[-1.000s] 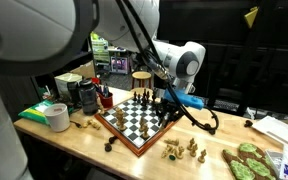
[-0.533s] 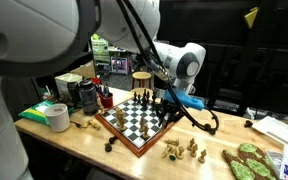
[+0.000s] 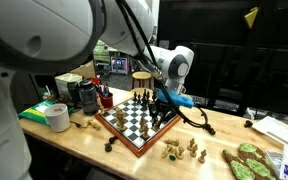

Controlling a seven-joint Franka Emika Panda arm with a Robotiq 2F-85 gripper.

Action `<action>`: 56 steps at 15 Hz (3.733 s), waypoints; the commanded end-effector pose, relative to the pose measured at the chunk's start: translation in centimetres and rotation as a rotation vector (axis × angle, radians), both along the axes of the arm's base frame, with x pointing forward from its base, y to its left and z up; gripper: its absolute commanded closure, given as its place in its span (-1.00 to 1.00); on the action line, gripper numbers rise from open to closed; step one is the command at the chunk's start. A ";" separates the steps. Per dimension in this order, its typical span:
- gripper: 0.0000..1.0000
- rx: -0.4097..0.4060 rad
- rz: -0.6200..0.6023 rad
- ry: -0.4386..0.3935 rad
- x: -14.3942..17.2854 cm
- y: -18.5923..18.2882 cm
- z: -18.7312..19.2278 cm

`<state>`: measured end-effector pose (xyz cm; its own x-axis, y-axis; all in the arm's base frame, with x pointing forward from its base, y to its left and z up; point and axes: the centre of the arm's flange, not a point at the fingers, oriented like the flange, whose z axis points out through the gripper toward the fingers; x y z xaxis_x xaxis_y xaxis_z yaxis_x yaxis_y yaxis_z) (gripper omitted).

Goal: Pick up the beige chess piece from the table and put it on the chess board

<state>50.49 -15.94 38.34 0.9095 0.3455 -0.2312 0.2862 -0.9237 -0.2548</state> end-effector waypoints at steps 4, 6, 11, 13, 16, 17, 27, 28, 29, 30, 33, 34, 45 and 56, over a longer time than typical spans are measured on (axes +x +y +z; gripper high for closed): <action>0.88 -0.055 0.069 0.076 0.1 4.4 0.9; 0.88 -0.055 0.092 0.092 -0.2 5.6 0.9; 0.88 -0.098 0.112 0.093 -0.6 7.3 1.4; 0.88 -0.150 0.127 0.080 -0.3 7.2 1.8; 0.88 -0.209 0.140 0.071 0.0 6.8 2.6; 0.88 -0.220 0.145 0.068 0.1 6.7 2.7; 0.88 -0.201 0.173 0.020 0.3 6.6 1.9; 0.88 -0.203 0.178 0.018 0.2 6.9 1.9; 0.88 -0.201 0.187 0.018 0.1 7.2 2.0; 0.88 -0.207 0.193 0.019 -0.1 7.6 2.1; 0.88 -0.218 0.225 0.012 -0.3 9.3 2.4; 0.88 -0.219 0.235 0.008 -0.3 9.8 2.6; 0.88 -0.317 0.383 -0.030 1.2 15.8 5.6; 0.88 -0.235 0.459 -0.053 3.6 16.7 4.5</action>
